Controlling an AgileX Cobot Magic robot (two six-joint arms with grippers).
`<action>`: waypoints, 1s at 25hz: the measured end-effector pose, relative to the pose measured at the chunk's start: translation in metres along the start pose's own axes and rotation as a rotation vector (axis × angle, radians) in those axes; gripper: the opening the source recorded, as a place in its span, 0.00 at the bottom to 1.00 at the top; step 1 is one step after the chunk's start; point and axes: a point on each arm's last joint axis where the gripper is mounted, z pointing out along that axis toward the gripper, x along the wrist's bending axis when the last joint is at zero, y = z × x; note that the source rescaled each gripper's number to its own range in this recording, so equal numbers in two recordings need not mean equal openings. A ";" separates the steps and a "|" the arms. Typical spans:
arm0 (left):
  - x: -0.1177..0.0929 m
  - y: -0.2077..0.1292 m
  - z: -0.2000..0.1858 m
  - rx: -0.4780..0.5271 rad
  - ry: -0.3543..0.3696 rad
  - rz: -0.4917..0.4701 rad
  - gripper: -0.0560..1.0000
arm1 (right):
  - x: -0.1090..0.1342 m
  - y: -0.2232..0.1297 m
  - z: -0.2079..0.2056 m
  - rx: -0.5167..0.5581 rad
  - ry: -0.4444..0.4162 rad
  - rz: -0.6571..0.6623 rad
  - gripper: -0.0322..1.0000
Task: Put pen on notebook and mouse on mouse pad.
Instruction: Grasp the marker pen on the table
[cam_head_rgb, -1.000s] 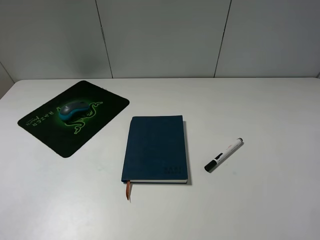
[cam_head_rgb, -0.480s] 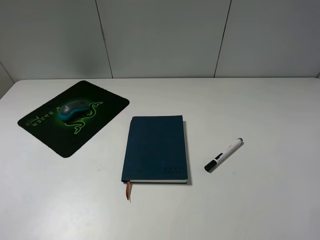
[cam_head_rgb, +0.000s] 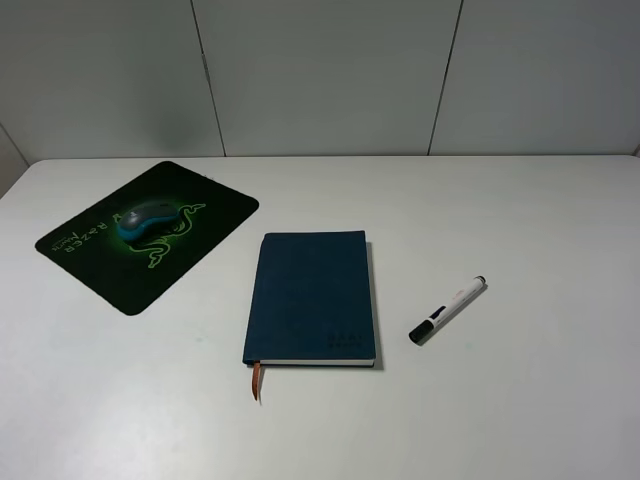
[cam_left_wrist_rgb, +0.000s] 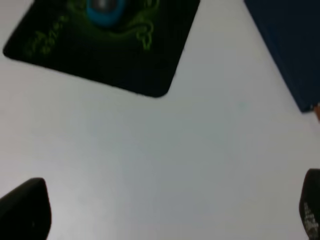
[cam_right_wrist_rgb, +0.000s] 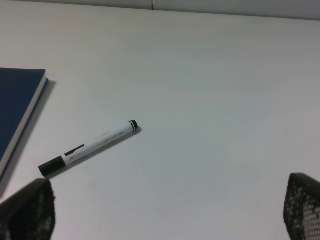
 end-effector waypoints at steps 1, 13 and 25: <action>0.000 -0.002 -0.002 -0.019 0.002 0.001 1.00 | 0.000 0.000 0.000 0.000 0.000 0.000 1.00; -0.001 -0.006 -0.007 -0.069 0.007 0.004 1.00 | 0.000 0.000 0.000 0.000 0.000 0.000 1.00; -0.001 -0.006 -0.007 -0.069 0.007 0.005 1.00 | 0.000 0.000 0.000 0.000 0.000 0.000 1.00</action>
